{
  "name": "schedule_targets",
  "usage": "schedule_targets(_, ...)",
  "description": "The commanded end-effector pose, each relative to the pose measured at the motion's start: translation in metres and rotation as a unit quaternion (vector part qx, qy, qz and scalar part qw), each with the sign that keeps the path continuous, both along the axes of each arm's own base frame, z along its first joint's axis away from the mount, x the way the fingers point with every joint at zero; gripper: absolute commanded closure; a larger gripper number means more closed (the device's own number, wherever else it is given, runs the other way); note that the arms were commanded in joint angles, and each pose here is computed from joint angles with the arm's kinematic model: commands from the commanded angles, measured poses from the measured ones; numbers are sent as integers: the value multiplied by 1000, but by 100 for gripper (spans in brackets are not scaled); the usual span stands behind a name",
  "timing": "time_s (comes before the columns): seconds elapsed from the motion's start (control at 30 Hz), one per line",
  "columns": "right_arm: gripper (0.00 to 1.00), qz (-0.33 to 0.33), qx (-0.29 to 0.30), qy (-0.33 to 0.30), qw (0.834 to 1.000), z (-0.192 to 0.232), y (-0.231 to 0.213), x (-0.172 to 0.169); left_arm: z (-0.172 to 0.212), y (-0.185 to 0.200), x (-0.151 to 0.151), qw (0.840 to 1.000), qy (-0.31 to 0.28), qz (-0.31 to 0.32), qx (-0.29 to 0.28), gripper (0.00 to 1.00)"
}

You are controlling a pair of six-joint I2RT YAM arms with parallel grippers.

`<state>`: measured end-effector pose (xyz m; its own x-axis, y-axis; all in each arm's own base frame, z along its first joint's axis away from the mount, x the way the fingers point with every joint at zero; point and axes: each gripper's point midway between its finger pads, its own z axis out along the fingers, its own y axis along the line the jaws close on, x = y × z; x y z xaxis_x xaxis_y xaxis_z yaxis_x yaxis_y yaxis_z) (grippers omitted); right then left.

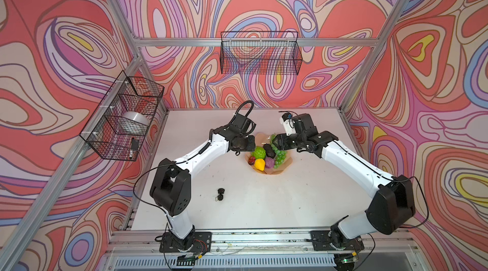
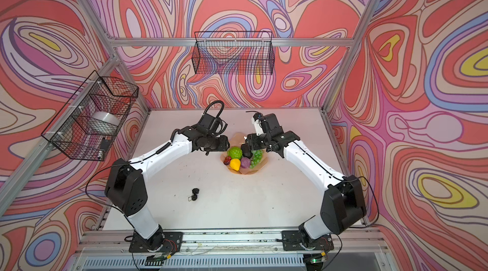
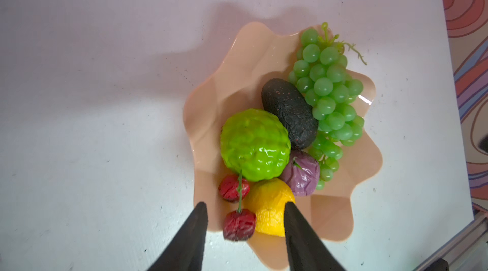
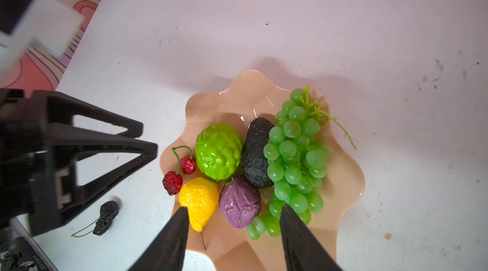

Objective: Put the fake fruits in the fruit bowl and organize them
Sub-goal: 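Move the left gripper back to the dark cherries and grasp their stem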

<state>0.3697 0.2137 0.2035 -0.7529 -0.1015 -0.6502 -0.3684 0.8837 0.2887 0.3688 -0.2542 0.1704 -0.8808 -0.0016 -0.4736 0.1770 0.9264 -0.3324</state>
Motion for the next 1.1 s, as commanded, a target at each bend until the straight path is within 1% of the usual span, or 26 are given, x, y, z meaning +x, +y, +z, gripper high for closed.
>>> schedule_targets(0.0, 42, 4, 3, -24, 1000, 21, 1, -1, 9, 33, -26, 999, 30, 24, 37, 44)
schedule_targets(0.13, 42, 2, 6, -30, 1000, 22, 1, -1, 3, 66, -59, 994, 65, 52, 64, 38)
schedule_targets(0.23, 42, 1, 12, -26, 1000, 17, 3, 0, -11, 85, -88, 988, 107, 76, 81, 36)
schedule_targets(0.33, 42, 6, 16, -22, 1000, 13, 8, -1, -31, 97, -116, 980, 150, 105, 73, 36)
schedule_targets(0.43, 42, 9, 16, -17, 1000, 8, 11, -1, -42, 111, -138, 973, 168, 139, 71, 36)
schedule_targets(0.53, 41, 13, 13, -12, 1000, 4, 12, 0, -52, 126, -159, 962, 193, 180, 76, 36)
schedule_targets(0.6, 42, 14, 13, -12, 1000, 2, 13, 1, -60, 132, -172, 954, 211, 195, 80, 36)
schedule_targets(0.7, 42, 14, 20, -10, 1000, 0, 16, 2, -70, 144, -184, 945, 222, 218, 97, 38)
schedule_targets(0.8, 42, 14, 22, -6, 1000, -2, 18, 1, -86, 142, -196, 939, 244, 229, 79, 42)
schedule_targets(0.87, 42, 13, 20, -5, 1000, -4, 17, 0, -96, 144, -203, 934, 255, 237, 79, 43)
schedule_targets(1.07, 42, 12, 18, 0, 1000, -9, 16, -1, -108, 152, -202, 932, 244, 249, 92, 49)
